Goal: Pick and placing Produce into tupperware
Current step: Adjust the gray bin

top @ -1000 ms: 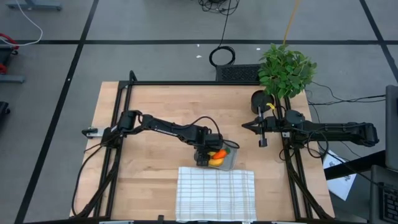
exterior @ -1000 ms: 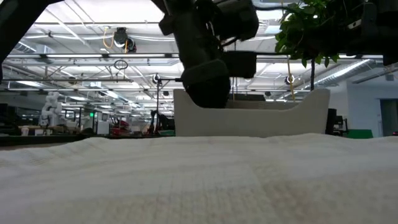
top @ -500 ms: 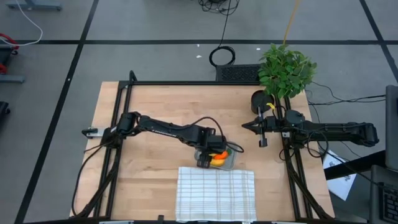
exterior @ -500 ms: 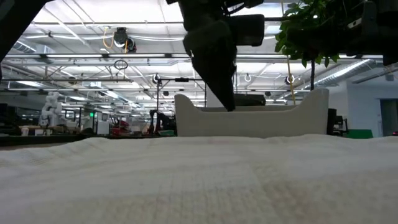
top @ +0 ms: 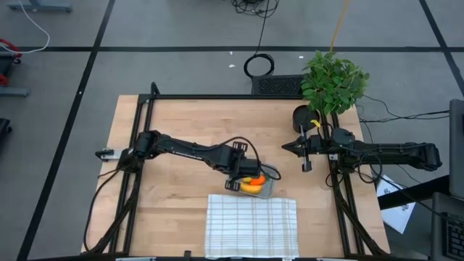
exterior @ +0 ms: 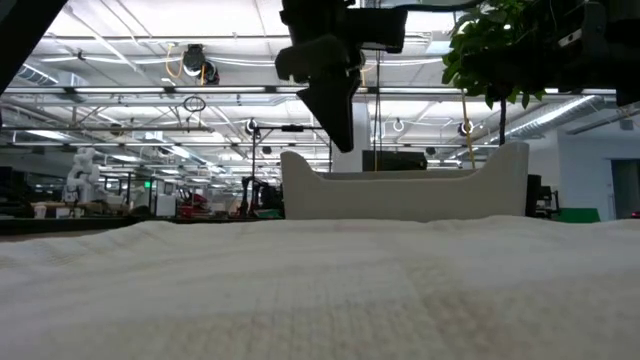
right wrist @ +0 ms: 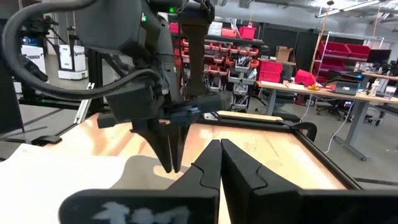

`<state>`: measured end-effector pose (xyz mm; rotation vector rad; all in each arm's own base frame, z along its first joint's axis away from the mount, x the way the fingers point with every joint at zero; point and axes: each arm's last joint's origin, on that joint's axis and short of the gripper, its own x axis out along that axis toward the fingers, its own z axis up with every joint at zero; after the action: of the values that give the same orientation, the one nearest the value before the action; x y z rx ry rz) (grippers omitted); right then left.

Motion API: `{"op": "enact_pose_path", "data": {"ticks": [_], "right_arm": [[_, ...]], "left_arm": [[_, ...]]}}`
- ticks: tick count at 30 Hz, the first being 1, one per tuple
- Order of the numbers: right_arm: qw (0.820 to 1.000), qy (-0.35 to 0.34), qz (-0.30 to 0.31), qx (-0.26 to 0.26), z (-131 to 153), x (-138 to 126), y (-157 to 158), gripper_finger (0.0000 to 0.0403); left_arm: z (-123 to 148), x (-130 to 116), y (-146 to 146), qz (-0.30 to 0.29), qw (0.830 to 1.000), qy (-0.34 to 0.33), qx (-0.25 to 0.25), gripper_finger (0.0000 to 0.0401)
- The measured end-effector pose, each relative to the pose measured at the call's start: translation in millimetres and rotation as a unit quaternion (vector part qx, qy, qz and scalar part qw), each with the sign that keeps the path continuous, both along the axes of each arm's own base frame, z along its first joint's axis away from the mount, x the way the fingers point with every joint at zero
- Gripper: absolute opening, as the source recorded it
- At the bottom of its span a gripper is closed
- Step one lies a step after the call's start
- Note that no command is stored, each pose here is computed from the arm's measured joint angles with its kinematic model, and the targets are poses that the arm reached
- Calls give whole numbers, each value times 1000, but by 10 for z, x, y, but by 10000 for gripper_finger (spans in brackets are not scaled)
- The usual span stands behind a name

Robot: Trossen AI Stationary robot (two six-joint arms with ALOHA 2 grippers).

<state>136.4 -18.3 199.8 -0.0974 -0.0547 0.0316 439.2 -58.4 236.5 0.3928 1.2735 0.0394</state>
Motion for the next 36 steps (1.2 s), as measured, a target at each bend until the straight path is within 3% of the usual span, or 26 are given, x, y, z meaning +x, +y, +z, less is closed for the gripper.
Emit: {"op": "enact_pose_path", "data": {"ticks": [4,14,20,31,36], "right_arm": [[1000,-4,0,-1,8,-1,0,0],[1000,0,7,-12,0,3,20,0],[1000,-6,17,-18,11,-1,50,0],[1000,-13,21,-15,29,-24,62,0],[999,-3,51,-15,77,-4,140,0]], "left_arm": [[65,-21,4,0,1000,-7,0,8],[248,-159,29,50,997,-21,55,2],[108,-305,119,77,994,-20,75,1],[40,-970,326,146,975,-169,7,0],[-161,-1109,321,160,970,-182,-24,0]]}}
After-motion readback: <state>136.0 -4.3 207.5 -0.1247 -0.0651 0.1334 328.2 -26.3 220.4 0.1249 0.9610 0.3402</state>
